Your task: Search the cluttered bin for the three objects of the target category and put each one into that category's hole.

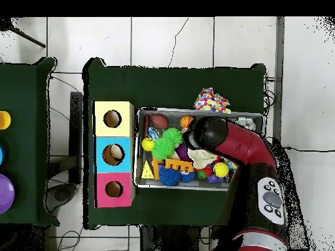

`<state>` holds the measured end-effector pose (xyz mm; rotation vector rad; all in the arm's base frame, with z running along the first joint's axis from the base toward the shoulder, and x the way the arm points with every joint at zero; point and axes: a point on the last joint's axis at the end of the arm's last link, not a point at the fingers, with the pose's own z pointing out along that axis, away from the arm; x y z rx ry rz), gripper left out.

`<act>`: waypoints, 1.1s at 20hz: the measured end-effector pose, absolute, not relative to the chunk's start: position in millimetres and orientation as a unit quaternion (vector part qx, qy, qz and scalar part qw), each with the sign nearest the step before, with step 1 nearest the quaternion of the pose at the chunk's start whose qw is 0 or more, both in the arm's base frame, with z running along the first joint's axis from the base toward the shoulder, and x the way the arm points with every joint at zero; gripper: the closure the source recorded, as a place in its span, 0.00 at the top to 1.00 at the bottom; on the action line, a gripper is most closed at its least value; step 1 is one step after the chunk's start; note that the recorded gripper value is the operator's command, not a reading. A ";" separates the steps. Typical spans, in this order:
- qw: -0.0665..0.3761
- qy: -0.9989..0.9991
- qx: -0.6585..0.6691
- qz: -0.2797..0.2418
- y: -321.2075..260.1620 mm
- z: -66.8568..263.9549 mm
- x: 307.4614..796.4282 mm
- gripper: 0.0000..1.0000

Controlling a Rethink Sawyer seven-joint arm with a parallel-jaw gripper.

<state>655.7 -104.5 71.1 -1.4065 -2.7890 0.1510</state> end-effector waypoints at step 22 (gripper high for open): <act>-0.022 -0.899 -0.430 0.082 -108.6 87.4 666.5 1.00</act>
